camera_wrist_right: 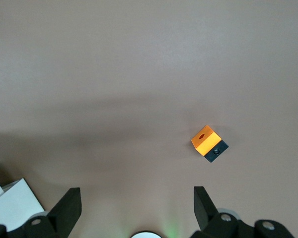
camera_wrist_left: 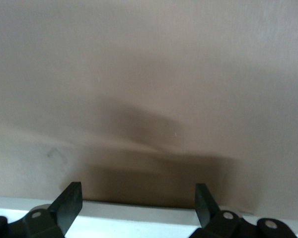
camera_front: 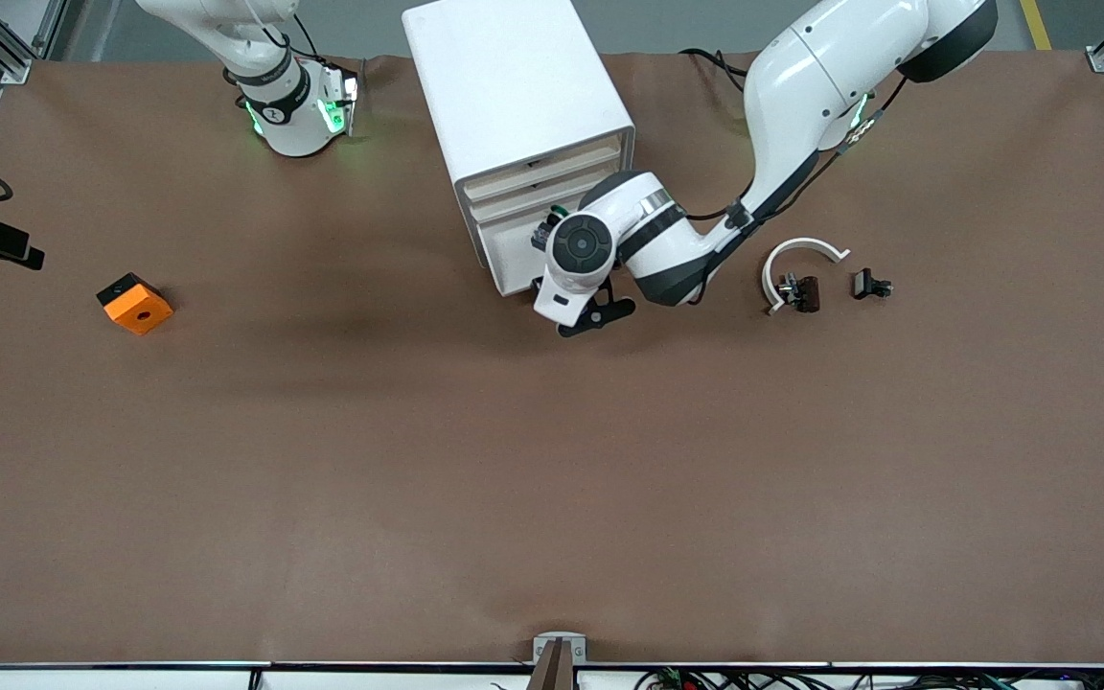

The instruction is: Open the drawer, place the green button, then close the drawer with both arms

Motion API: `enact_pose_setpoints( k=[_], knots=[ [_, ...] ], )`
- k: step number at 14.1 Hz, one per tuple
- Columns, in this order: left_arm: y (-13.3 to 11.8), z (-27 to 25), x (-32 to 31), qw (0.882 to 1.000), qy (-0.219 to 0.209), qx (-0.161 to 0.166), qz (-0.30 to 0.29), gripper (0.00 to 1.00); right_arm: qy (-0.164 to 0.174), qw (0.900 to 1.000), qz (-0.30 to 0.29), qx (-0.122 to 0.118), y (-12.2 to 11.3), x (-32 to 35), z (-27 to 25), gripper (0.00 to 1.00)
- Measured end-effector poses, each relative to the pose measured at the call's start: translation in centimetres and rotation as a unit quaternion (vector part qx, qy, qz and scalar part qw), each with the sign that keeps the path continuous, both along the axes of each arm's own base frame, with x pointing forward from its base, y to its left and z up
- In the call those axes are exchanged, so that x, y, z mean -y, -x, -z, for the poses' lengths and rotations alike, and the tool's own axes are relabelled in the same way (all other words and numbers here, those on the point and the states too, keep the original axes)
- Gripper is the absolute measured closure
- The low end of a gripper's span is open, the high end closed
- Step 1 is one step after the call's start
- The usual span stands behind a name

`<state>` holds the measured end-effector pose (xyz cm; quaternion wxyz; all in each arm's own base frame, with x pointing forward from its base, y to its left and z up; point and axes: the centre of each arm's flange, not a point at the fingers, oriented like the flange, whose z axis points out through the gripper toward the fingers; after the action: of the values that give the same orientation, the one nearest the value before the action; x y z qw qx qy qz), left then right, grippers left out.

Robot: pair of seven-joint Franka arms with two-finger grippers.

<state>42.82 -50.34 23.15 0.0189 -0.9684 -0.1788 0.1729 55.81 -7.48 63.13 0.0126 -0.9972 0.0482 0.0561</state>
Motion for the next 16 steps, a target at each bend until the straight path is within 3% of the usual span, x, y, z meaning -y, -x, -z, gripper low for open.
enact_pose_setpoints(
  k=[8, 16],
  knots=[
    [3.1, -0.3, 2.4, 0.997, 0.020, -0.067, -0.039, 0.00, -0.005, 1.000, 0.011, 0.020, 5.0, 0.1, -4.8, 0.00],
    [5.5, 1.0, 3.8, 0.993, 0.018, -0.111, -0.042, 0.00, -0.009, 0.999, 0.009, 0.037, 6.6, -0.4, -3.5, 0.00]
  ],
)
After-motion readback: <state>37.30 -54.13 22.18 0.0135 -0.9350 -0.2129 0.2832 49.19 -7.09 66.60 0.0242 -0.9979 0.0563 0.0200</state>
